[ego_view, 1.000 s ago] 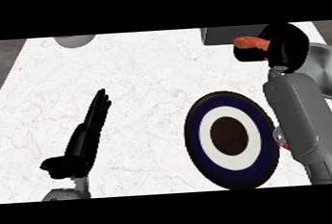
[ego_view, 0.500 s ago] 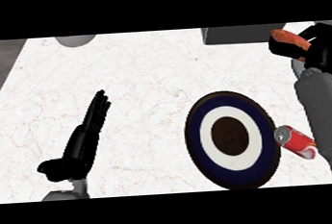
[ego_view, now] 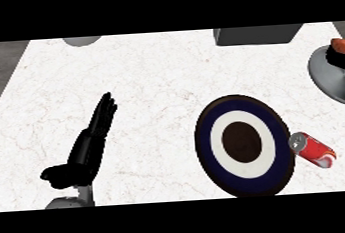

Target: Pick the sweet potato from the plate and place it in the pan

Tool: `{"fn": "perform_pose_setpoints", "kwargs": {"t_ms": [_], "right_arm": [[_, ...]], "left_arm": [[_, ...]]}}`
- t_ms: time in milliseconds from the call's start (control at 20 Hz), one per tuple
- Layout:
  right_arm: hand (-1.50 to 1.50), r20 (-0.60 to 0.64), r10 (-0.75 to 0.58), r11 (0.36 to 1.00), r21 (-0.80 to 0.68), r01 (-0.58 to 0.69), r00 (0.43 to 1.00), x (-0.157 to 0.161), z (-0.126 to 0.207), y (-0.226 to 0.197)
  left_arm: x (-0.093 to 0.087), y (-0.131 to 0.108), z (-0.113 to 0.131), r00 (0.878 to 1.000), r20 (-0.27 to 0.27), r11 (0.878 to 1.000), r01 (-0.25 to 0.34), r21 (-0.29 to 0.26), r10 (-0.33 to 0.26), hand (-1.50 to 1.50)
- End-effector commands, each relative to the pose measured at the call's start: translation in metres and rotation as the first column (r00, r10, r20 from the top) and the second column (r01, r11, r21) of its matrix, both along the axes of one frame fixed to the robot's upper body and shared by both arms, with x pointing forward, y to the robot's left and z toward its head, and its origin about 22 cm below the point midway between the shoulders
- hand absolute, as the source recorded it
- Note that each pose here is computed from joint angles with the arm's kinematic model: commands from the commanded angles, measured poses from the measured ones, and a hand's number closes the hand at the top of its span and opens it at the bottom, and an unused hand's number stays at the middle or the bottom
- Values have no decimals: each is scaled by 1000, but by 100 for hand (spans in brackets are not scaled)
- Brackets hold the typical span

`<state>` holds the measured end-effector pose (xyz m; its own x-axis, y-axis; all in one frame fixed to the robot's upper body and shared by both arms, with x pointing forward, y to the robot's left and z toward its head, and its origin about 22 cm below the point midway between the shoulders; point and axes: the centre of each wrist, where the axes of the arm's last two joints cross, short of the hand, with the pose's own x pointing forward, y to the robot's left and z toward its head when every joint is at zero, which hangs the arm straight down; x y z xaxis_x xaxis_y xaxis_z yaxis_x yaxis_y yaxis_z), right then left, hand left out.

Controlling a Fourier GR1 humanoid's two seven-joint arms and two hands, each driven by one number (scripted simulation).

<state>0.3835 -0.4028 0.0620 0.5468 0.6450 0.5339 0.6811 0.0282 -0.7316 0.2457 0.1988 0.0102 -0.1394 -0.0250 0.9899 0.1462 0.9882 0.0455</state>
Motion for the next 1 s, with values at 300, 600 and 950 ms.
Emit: {"fn": "perform_pose_setpoints", "kwargs": {"t_ms": [300, 600, 950], "right_arm": [[150, 132, -87, 996, -9, 89, 988, -24, 12, -62], [-150, -83, -97, 967, 226, 114, 992, -50, -1, -91], [-150, -180, 150, 901, 431, -59, 972, -36, -6, -74]], "left_arm": [[3, -12, 10, 999, 9, 1000, 31, 2, -31, 0], [8, -11, 8, 999, 11, 999, 36, -4, -36, 0], [8, -21, 13, 998, 24, 998, 65, 9, -65, 0]]}}
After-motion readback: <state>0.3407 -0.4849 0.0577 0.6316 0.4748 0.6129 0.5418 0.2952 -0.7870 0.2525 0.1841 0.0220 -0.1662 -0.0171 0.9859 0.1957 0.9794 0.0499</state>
